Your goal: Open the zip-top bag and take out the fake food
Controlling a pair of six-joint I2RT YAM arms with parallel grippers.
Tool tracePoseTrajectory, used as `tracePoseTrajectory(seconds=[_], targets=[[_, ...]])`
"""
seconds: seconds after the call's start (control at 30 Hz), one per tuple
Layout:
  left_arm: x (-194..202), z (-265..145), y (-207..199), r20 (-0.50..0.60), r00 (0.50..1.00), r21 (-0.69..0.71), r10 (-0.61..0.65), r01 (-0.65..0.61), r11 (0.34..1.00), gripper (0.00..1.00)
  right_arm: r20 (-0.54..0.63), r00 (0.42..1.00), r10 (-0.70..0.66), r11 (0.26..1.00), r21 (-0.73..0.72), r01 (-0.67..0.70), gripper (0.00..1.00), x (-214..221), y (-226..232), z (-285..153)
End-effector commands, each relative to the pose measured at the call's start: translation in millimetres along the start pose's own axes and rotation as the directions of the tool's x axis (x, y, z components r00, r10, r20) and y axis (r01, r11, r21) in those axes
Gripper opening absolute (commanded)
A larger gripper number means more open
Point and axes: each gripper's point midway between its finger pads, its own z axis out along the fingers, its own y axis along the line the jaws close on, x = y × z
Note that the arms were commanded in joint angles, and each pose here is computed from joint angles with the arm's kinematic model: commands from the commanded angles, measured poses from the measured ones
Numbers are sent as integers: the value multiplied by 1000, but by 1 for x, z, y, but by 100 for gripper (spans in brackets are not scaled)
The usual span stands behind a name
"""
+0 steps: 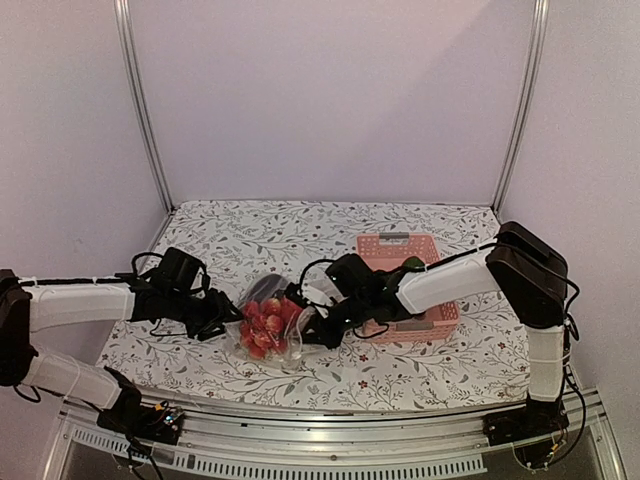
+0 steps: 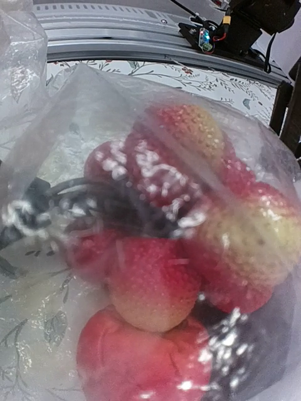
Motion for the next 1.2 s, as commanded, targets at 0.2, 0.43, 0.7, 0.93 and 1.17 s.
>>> tracePoseTrajectory(seconds=[0.2, 0.43, 0.7, 0.93, 1.17], targets=[[-25, 4, -15, 54, 998, 29, 12, -14, 999, 0, 48, 999, 12, 1000, -4, -11, 0, -20, -1, -16], [-42, -7, 7, 120, 993, -97, -19, 31, 995, 0, 46, 999, 8, 999, 31, -9, 0, -26, -4, -30], [-50, -15, 32, 162, 985, -197, -66, 97, 976, 0, 38, 999, 13, 997, 70, -15, 0, -29, -1, -55], [-58, -17, 36, 187, 978, -206, -94, 132, 969, 0, 50, 999, 1, 997, 81, -5, 0, -36, 9, -86], [-62, -15, 40, 185, 977, -211, -104, 143, 967, 0, 44, 999, 8, 995, 98, -12, 0, -34, 14, -117]])
